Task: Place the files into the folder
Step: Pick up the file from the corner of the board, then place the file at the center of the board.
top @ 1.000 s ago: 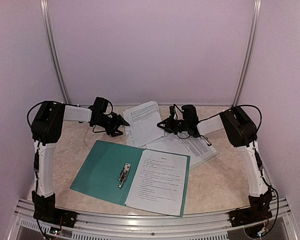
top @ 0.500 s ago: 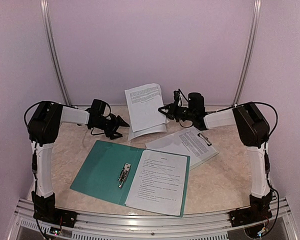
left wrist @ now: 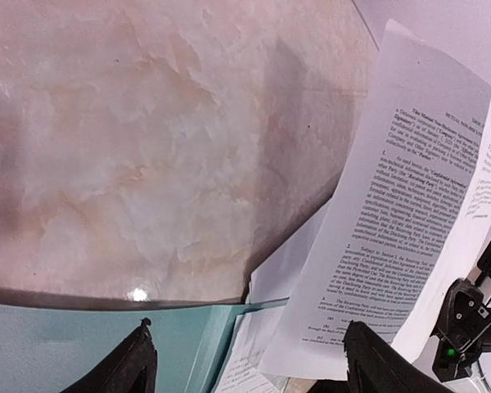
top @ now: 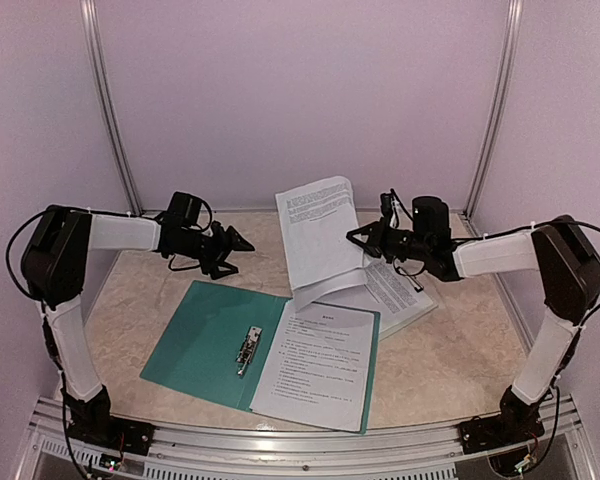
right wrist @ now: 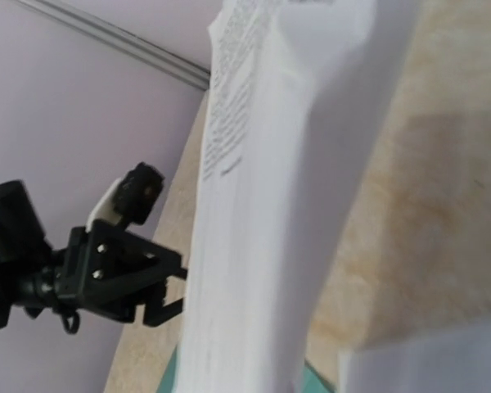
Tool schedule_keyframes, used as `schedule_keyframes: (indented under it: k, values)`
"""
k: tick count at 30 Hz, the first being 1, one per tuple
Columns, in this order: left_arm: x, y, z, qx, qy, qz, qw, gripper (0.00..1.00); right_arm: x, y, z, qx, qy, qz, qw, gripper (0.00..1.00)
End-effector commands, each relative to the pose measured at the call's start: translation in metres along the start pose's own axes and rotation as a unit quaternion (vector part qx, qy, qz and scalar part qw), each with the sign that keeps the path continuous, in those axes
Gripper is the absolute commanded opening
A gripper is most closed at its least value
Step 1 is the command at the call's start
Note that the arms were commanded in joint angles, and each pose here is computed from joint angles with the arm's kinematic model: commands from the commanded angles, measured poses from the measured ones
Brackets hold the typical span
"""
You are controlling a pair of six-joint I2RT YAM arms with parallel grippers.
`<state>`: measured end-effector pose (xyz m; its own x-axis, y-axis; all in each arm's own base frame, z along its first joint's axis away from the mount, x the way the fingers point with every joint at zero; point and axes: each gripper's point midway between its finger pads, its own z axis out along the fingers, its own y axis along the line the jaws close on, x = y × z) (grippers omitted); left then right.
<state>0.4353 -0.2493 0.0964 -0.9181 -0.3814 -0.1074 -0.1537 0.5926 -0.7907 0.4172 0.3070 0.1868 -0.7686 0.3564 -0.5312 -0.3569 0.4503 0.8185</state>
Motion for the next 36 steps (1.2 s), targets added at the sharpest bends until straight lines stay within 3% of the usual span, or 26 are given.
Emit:
schedule_keyframes:
  k: [1, 10, 21, 22, 24, 29, 32, 36]
  values:
    - [0.041, -0.005, 0.003, -0.016, 0.024, 0.014, 0.999, 0.77, 0.03, -0.013, -0.038, 0.066, -0.002, -0.006, 0.998, 0.0]
    - [0.093, -0.034, 0.019, 0.014, 0.048, 0.053, 0.997, 0.82, 0.109, -0.064, -0.101, 0.163, 0.065, 0.01, 0.985, 0.0]
    - [0.136, -0.049, 0.064, 0.024, 0.113, 0.036, 0.993, 0.84, 0.146, -0.109, -0.131, 0.261, 0.132, -0.026, 0.956, 0.01]
    - [0.139, -0.048, 0.067, 0.022, 0.118, 0.03, 0.992, 0.83, 0.151, -0.113, -0.134, 0.269, 0.142, -0.024, 0.952, 0.06]
    - [0.139, -0.054, 0.073, 0.035, 0.122, 0.023, 0.992, 0.83, 0.155, -0.117, -0.137, 0.279, 0.153, -0.027, 0.948, 0.27]
    - [0.152, -0.053, 0.086, 0.031, 0.14, 0.012, 0.99, 0.82, 0.144, -0.114, -0.148, 0.316, 0.151, -0.063, 0.934, 0.63]
    - [0.156, -0.054, 0.09, 0.021, 0.14, 0.019, 0.99, 0.82, 0.136, -0.111, -0.154, 0.335, 0.146, -0.083, 0.927, 0.7]
    - [0.161, -0.05, 0.093, -0.003, 0.137, 0.021, 0.99, 0.83, 0.126, -0.112, -0.151, 0.345, 0.145, -0.11, 0.921, 0.72]
